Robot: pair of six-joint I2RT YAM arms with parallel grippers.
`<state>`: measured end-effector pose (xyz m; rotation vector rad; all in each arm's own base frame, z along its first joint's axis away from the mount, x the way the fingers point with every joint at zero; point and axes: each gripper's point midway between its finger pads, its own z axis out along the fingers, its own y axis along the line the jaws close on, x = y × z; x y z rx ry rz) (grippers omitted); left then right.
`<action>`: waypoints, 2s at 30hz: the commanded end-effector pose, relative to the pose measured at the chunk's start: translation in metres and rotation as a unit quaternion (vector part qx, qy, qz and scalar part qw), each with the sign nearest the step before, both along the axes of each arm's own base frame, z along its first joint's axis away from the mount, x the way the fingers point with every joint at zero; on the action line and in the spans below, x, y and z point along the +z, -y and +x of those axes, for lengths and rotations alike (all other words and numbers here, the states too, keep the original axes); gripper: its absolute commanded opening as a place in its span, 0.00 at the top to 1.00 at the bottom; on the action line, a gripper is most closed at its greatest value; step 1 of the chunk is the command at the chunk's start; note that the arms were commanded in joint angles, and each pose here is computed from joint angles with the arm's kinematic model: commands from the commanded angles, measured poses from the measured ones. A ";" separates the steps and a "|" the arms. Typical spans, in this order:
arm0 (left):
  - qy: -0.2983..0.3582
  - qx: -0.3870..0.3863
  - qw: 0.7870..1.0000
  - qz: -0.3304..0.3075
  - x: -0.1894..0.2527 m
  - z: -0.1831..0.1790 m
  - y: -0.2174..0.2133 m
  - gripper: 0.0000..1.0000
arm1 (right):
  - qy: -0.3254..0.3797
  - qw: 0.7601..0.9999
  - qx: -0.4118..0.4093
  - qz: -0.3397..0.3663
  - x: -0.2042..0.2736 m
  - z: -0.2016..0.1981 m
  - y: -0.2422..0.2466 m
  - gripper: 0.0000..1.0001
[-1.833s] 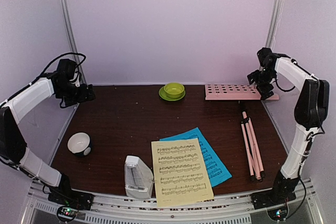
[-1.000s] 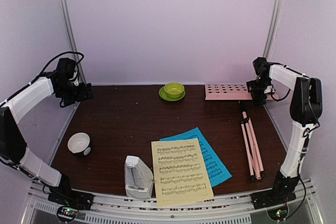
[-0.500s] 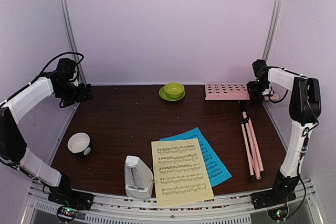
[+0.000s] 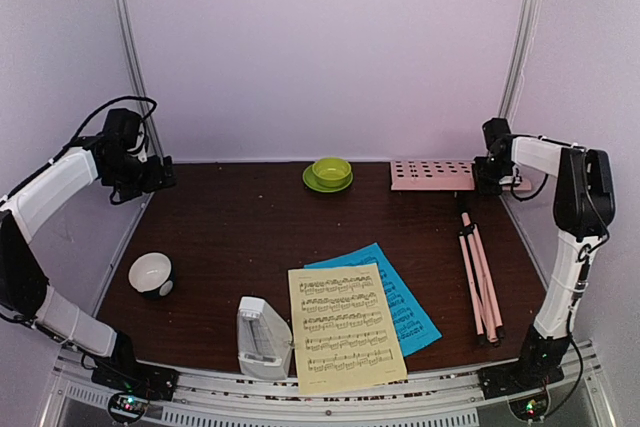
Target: Set up the instrument practice props
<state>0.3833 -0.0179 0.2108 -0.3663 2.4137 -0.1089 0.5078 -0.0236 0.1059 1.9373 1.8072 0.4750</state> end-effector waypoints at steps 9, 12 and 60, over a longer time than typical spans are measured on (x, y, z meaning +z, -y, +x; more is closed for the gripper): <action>0.089 -0.033 0.995 -0.036 0.052 0.009 0.013 0.03 | 0.199 0.980 0.008 0.002 0.105 0.019 -0.001 0.68; 0.104 -0.052 0.992 -0.044 0.060 0.011 0.020 0.04 | 0.254 0.967 0.011 -0.002 0.134 0.020 -0.002 0.72; 0.115 -0.087 0.989 -0.029 0.070 0.019 0.025 0.04 | 0.071 0.997 -0.020 -0.025 0.011 0.017 0.022 0.32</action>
